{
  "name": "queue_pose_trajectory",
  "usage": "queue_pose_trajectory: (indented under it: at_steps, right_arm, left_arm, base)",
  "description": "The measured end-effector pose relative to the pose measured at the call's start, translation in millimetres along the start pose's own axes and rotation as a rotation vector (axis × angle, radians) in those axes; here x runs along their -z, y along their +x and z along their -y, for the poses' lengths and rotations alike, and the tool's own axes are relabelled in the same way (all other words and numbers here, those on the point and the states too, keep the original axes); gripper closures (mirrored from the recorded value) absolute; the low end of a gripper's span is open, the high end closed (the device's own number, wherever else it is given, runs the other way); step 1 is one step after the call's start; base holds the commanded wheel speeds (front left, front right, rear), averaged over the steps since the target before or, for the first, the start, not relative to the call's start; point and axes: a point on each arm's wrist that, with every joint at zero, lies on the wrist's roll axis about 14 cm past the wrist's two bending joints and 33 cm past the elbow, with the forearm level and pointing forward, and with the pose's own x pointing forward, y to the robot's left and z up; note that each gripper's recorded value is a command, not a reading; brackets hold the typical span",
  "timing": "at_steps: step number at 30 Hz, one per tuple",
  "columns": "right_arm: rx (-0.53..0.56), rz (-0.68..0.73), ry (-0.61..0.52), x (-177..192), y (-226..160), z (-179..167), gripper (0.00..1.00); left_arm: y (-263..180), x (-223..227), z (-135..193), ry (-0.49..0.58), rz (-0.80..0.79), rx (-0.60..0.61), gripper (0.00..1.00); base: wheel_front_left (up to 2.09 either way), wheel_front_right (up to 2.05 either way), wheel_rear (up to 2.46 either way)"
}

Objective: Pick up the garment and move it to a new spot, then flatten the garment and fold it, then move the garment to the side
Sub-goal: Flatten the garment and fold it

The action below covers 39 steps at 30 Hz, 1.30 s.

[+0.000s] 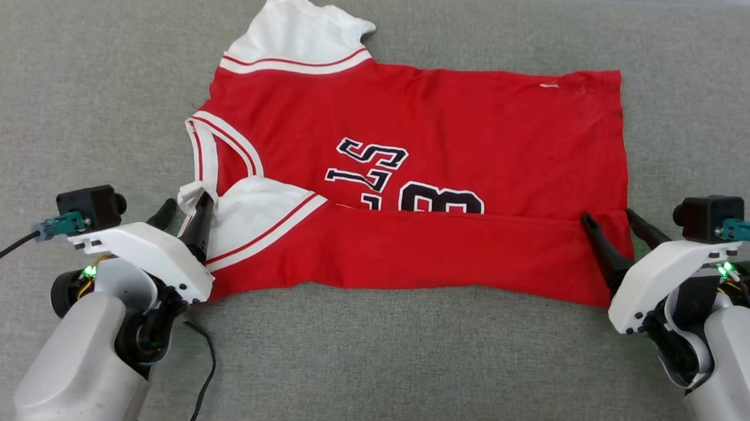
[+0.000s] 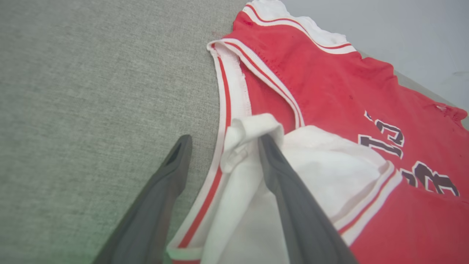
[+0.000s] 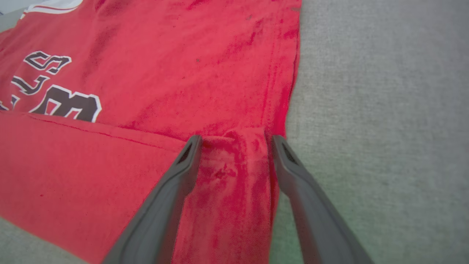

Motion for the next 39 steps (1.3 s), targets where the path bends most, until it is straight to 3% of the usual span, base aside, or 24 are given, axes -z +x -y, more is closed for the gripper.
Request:
queue_pose_trajectory:
  at_steps: [12,18,25,31,39]
  right_arm:
    - [0.0,0.494,-0.075,-98,-57,-1,0.0]
    - [0.016,0.633,-0.105,-120,-95,-6,0.0]
    - [0.051,0.679,-0.104,-123,-117,-9,0.0]
    - [0.091,0.656,-0.068,-113,-117,-3,0.0]
    - [0.137,0.608,-0.026,-96,-111,12,0.0]
  left_arm:
    - [-30,-56,-9,0.083,0.081,0.007,0.0]
    - [-46,-71,-5,0.164,-0.008,0.019,0.0]
    - [-55,-43,-9,0.222,-0.253,-0.001,0.0]
    - [-57,10,-10,0.17,-0.487,-0.009,0.0]
    - [-44,42,-12,0.112,-0.622,-0.019,0.0]
  base:
    - [0.0,0.0,0.0]
    - [0.0,0.0,0.0]
    - [0.0,0.0,0.0]
    - [0.0,0.0,0.0]
    - [0.0,0.0,0.0]
